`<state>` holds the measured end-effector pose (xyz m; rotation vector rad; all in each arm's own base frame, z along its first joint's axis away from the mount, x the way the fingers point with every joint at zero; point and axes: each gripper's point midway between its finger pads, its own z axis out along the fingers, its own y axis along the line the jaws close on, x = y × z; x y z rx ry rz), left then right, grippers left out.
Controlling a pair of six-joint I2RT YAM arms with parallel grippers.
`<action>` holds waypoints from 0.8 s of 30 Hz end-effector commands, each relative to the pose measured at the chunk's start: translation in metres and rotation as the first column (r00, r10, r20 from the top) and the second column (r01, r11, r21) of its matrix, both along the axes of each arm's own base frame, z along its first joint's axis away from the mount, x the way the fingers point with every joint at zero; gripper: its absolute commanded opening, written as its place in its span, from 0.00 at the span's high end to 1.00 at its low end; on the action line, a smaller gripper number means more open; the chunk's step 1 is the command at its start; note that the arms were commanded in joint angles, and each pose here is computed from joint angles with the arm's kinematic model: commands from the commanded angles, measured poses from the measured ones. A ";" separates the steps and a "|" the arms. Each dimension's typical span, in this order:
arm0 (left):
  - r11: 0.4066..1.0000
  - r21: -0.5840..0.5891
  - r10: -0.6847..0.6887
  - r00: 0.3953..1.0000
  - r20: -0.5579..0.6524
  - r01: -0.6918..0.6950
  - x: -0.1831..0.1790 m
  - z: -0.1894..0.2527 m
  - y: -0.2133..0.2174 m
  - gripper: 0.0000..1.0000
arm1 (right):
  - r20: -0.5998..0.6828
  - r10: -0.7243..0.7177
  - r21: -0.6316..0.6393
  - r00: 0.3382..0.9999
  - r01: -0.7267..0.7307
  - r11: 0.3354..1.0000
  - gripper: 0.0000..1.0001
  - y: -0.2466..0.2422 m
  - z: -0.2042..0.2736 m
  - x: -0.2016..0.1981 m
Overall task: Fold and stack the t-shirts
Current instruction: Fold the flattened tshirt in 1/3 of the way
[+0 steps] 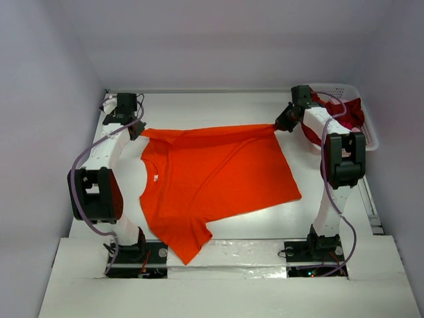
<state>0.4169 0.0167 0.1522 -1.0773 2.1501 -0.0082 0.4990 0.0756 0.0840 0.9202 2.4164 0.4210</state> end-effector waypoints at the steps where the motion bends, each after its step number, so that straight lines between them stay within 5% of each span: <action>1: 0.999 -0.003 0.034 0.999 0.014 -0.034 -0.011 0.010 0.005 1.00 | 0.071 0.053 -0.013 0.996 -0.052 0.999 1.00 0.009 0.024 0.004; 24: 0.998 -0.062 0.003 1.000 0.007 -0.003 -0.045 0.019 -0.004 1.00 | 0.075 0.093 -0.056 0.993 -0.089 0.994 1.00 0.014 0.033 -0.026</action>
